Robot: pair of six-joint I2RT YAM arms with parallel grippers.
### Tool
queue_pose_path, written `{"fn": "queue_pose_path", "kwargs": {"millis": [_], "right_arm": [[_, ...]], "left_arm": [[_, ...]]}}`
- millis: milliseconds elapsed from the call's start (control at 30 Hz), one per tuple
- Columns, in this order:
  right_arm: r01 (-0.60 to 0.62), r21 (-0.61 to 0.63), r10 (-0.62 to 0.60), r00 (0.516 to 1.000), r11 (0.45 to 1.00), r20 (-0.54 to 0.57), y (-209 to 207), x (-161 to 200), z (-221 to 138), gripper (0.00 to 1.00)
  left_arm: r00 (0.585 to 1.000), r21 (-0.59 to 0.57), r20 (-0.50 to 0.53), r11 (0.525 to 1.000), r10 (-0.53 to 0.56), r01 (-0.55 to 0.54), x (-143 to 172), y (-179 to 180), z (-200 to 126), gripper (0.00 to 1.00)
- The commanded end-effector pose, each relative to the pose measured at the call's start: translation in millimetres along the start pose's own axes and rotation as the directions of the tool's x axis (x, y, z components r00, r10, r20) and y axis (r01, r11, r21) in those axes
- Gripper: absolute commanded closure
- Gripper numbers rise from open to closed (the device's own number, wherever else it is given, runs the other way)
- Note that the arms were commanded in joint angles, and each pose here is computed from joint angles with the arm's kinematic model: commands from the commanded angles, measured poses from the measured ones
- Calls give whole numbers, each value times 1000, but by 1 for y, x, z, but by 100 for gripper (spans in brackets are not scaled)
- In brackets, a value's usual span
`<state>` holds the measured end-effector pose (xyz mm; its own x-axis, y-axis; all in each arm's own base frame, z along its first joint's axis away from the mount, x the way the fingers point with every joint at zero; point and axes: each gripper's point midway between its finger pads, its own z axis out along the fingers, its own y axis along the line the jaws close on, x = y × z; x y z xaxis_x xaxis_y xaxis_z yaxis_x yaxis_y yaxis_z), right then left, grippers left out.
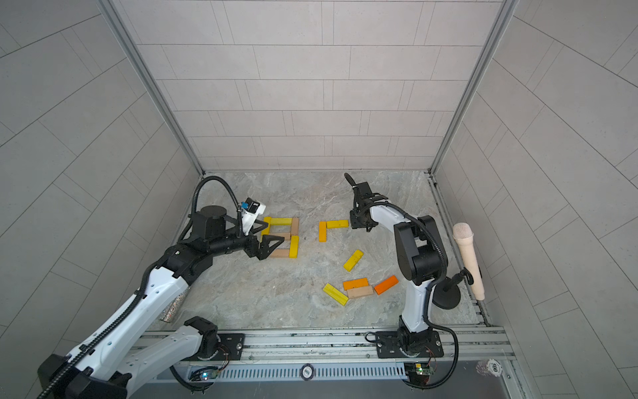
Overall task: Assemble the number 8 with building blocks
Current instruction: Assemble the building block at the center of the board, then adjust the building block at the center of the board.
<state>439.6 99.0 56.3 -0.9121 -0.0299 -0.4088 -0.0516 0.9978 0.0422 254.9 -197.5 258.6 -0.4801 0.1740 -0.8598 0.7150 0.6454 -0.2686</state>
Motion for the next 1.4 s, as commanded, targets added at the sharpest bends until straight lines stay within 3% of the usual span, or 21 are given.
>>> {"fn": "queue_pose_path", "kwargs": {"millis": [0, 1367], "right_arm": [[5, -3, -5, 1000, 1000, -16, 3, -3, 7, 49], [17, -43, -20, 997, 999, -75, 12, 3, 26, 41]], "left_arm": [[1000, 2, 17, 1000, 13, -13, -4, 0, 0, 0], [1000, 1, 15, 1000, 12, -12, -3, 0, 0, 0]]}}
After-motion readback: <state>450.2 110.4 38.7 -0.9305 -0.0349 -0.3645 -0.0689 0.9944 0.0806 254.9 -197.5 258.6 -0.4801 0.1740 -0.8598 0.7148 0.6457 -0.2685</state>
